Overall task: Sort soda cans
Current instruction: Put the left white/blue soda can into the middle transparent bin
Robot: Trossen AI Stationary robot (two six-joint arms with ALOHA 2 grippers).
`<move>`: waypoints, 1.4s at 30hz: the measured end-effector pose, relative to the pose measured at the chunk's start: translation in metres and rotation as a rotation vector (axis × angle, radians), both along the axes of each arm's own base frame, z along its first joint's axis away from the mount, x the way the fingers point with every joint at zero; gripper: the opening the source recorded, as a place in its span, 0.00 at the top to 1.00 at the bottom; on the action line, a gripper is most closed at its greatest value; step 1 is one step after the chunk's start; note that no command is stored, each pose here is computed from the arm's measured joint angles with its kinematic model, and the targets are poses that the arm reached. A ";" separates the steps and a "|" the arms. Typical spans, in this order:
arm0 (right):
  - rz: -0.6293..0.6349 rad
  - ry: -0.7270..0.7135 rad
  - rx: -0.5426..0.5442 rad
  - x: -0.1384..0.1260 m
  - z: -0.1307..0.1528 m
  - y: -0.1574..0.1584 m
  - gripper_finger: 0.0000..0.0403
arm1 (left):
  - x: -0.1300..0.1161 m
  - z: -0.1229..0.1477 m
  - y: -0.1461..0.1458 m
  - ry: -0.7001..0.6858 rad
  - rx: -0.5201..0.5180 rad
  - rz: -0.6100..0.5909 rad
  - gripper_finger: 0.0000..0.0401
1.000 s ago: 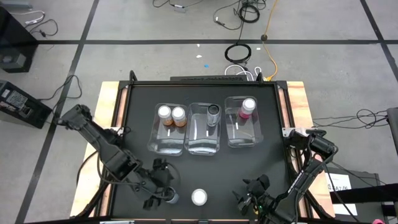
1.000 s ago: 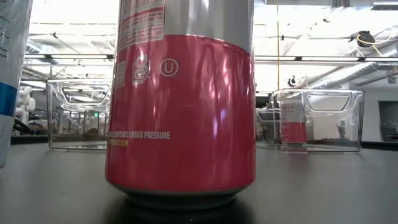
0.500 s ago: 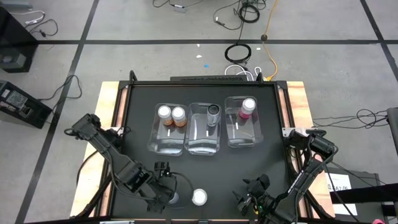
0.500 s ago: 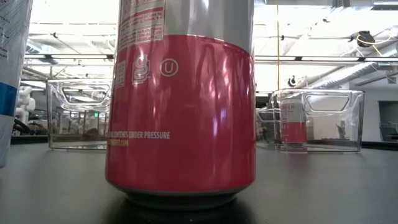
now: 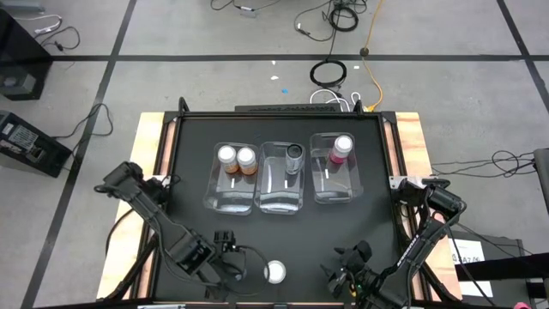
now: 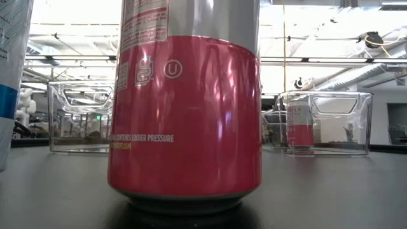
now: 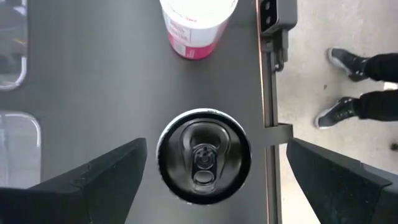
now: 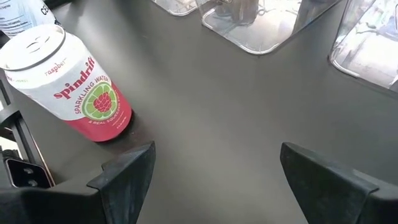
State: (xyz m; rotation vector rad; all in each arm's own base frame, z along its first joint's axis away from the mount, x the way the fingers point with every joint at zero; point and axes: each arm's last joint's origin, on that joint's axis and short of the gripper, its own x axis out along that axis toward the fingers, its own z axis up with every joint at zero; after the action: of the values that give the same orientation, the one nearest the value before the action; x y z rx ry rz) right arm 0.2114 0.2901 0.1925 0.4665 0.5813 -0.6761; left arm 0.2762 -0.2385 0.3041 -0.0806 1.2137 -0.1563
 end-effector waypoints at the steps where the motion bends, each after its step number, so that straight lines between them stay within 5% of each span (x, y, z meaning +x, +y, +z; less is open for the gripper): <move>1: 0.000 -0.002 0.003 0.000 0.000 0.000 0.16 | 0.001 -0.003 -0.001 0.008 0.006 -0.001 0.02; 25: 0.070 -0.033 0.054 -0.009 0.000 0.016 0.16 | 0.019 -0.060 -0.017 0.143 0.124 0.000 0.02; 36: 0.081 -0.037 0.062 -0.012 0.000 0.019 0.16 | 0.020 -0.061 -0.017 0.143 0.123 0.000 0.29; 42: 0.083 -0.035 0.059 -0.012 0.000 0.019 0.16 | 0.020 -0.061 -0.017 0.143 0.123 0.001 0.32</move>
State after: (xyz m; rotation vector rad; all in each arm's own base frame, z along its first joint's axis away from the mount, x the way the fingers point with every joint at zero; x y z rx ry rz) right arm 0.1994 0.3090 0.1925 0.5057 0.5853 -0.5719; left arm 0.2963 -0.2558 0.2431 0.0159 1.3632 -0.0755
